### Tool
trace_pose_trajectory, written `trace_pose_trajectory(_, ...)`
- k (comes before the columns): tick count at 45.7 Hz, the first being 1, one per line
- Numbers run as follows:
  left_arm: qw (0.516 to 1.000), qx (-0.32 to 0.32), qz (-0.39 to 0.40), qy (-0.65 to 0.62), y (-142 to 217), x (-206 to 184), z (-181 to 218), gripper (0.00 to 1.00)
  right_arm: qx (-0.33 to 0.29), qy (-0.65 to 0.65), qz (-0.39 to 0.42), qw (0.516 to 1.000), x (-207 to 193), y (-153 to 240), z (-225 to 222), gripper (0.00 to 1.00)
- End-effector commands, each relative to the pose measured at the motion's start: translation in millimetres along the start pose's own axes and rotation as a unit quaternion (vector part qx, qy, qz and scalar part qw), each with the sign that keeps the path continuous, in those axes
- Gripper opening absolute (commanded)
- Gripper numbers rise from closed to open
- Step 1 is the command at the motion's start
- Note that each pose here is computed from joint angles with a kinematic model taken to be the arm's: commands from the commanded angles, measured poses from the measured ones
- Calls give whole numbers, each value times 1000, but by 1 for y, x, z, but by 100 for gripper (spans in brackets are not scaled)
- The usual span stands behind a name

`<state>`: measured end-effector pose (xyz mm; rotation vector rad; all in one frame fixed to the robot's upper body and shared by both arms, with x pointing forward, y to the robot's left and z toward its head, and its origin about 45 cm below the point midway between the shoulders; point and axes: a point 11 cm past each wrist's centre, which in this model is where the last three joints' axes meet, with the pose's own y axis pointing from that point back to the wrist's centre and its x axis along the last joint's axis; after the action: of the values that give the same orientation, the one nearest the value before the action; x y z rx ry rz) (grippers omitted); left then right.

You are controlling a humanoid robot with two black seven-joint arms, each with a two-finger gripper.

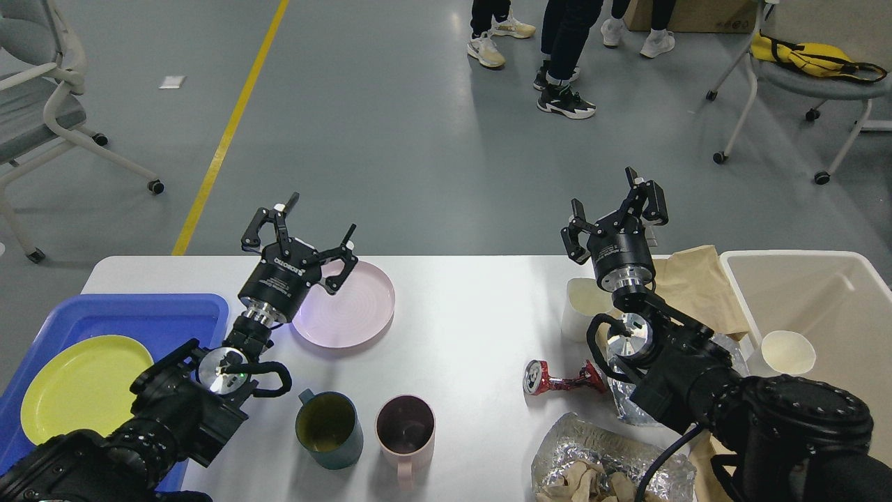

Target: Tidy desktop

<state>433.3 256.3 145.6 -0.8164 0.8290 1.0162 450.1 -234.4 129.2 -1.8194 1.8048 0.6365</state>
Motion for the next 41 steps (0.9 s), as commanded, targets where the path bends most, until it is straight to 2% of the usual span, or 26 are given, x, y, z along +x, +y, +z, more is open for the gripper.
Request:
trace_pose_trajectory(1,999,-23,-12,-32,-16,-12,35,94,0,0,0,1000,0,0,0,100)
trace_pose_trajectory(5,998,-30,-5,-59,-34,-24,57,91,0,0,0,1000,0,0,0,100)
trace_pose_trajectory(15,988,-53,95,-113,-75,-42,93,91,0,0,0,1000,0,0,0,100)
trace_pose_trajectory(21,969,-47,145,-195,-93,-59,122,91,0,0,0,1000,0,0,0,100)
trace_pose_trajectory(27,929,-50,219,-294,-116,-84,144,92,0,0,0,1000,0,0,0,100)
trace_pose_trajectory(32,875,-55,267,-400,-122,-100,168,94,0,0,0,1000,0,0,0,100)
trace_pose_trajectory(35,836,-28,262,-481,-126,-106,169,95,0,0,0,1000,0,0,0,100)
trace_pose_trajectory(41,795,1,256,-549,-125,-106,172,96,1,0,0,1000,0,0,0,100)
